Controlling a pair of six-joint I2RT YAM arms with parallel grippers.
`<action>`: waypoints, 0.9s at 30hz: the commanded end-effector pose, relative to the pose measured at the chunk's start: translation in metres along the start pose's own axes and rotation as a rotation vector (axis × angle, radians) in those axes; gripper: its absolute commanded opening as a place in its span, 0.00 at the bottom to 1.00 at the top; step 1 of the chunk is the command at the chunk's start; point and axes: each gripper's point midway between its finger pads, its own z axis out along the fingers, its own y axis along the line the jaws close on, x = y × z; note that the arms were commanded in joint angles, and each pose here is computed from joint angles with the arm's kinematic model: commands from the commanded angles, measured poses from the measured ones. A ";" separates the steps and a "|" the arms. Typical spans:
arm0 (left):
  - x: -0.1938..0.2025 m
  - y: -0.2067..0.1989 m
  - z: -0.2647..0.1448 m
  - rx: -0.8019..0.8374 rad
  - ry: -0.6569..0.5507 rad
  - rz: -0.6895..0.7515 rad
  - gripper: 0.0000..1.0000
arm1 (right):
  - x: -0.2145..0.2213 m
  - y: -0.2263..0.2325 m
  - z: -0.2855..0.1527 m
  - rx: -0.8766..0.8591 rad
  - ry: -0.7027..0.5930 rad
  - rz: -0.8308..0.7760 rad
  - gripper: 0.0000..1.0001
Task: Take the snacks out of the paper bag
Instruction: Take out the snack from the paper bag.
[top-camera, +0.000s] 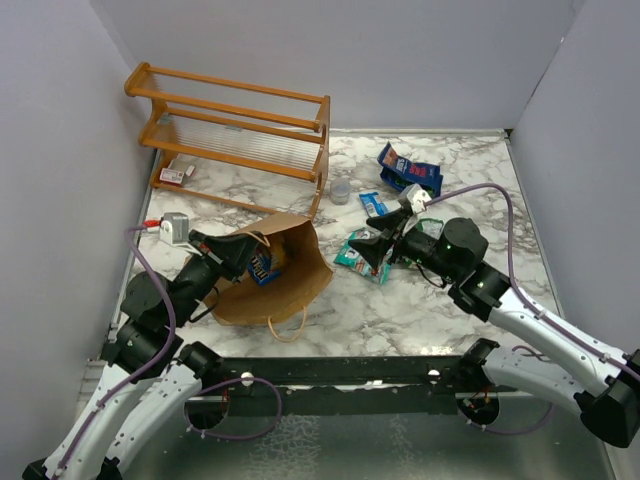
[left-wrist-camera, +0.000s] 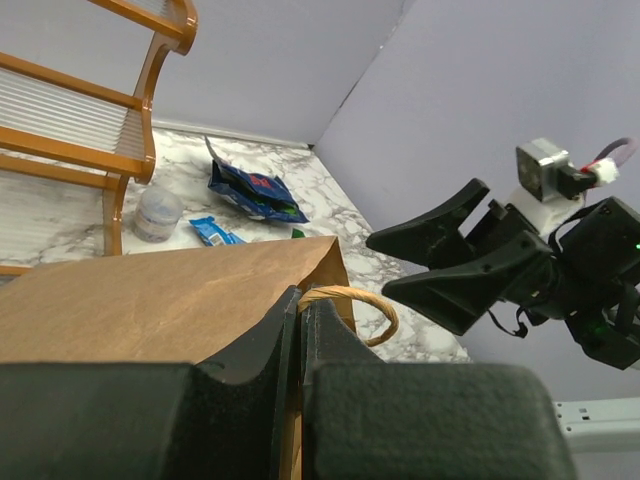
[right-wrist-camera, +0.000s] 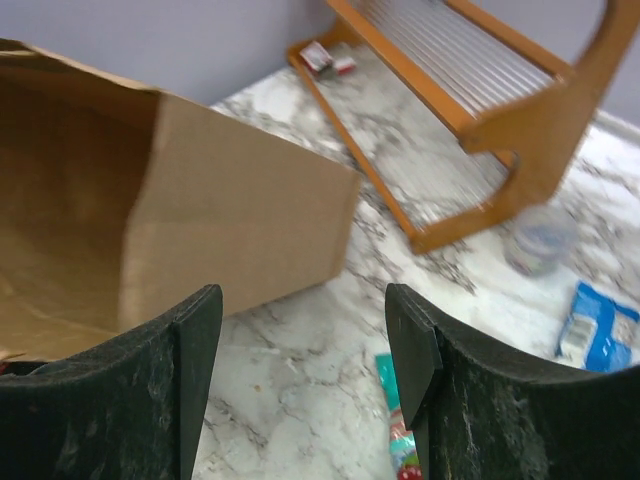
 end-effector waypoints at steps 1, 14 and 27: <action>-0.022 -0.021 -0.002 0.069 -0.054 -0.009 0.00 | -0.039 0.045 -0.008 -0.259 -0.091 -0.114 0.66; -0.032 -0.036 -0.009 0.148 -0.102 -0.008 0.00 | -0.063 0.122 -0.034 -0.696 -0.161 -0.250 0.59; -0.013 -0.050 -0.014 0.282 -0.075 0.010 0.00 | 0.012 0.193 0.025 -0.558 0.011 -0.448 0.41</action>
